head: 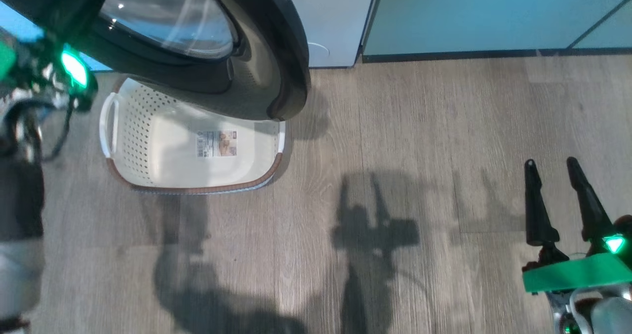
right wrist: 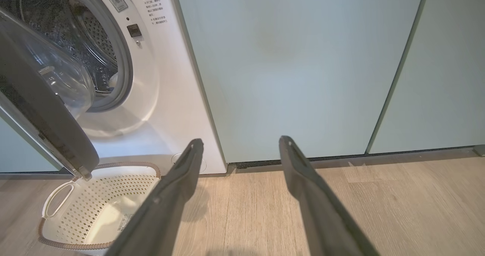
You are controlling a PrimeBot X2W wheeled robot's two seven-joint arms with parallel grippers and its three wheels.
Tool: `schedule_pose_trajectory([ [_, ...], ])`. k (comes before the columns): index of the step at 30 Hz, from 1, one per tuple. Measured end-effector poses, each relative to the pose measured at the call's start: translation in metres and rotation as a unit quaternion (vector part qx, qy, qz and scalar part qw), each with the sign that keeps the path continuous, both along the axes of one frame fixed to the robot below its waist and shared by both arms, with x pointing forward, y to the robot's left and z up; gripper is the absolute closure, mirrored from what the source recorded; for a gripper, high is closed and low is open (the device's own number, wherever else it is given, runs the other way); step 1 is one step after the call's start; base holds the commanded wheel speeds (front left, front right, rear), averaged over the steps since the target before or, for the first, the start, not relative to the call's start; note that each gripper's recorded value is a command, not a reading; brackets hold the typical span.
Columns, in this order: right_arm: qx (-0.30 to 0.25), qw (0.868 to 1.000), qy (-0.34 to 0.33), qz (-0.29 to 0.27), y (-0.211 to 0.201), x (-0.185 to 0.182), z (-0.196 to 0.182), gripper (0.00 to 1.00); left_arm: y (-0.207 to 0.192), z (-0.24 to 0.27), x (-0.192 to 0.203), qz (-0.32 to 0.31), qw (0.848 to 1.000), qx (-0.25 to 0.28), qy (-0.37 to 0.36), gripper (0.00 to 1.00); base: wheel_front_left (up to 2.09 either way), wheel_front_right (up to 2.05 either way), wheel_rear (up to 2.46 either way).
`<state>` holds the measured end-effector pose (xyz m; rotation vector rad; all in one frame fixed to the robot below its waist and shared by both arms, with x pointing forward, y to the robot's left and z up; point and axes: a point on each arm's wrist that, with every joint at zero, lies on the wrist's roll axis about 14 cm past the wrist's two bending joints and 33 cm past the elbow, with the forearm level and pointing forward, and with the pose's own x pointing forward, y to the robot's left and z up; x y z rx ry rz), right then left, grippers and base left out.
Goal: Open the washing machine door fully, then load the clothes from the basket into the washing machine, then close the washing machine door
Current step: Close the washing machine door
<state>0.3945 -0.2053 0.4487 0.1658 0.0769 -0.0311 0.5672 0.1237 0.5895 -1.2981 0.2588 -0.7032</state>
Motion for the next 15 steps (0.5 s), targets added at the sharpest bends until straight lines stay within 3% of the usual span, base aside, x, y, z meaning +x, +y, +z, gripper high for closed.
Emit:
schedule_pose_trajectory([
  [7, 0.003, 1.000, -0.018, -0.004, -0.002, 0.001, 0.011, 0.00, 0.038, -0.030, -0.040, 0.093, 0.995, 0.004, 0.031, 1.00, 0.00, 0.00, 0.00],
  [8, 0.003, 1.000, -0.022, -0.003, -0.001, 0.001, 0.013, 0.00, 0.043, -0.029, -0.047, 0.109, 0.994, 0.006, 0.028, 0.67, 0.00, 0.00, 0.00],
  [9, 0.003, 1.000, -0.026, -0.001, 0.000, 0.002, 0.016, 0.00, 0.048, -0.028, -0.053, 0.127, 0.992, 0.010, 0.024, 0.20, 0.00, 0.00, 0.00],
  [10, 0.003, 1.000, -0.031, 0.001, 0.001, 0.002, 0.019, 0.00, 0.053, -0.026, -0.060, 0.143, 0.989, 0.019, 0.017, 0.00, 0.00, 0.00, 0.00],
  [15, 0.001, 0.999, -0.051, 0.013, 0.009, 0.001, 0.033, 0.00, 0.075, -0.019, -0.094, 0.232, 0.969, 0.086, -0.014, 0.00, 0.00, 0.00, 0.00],
])
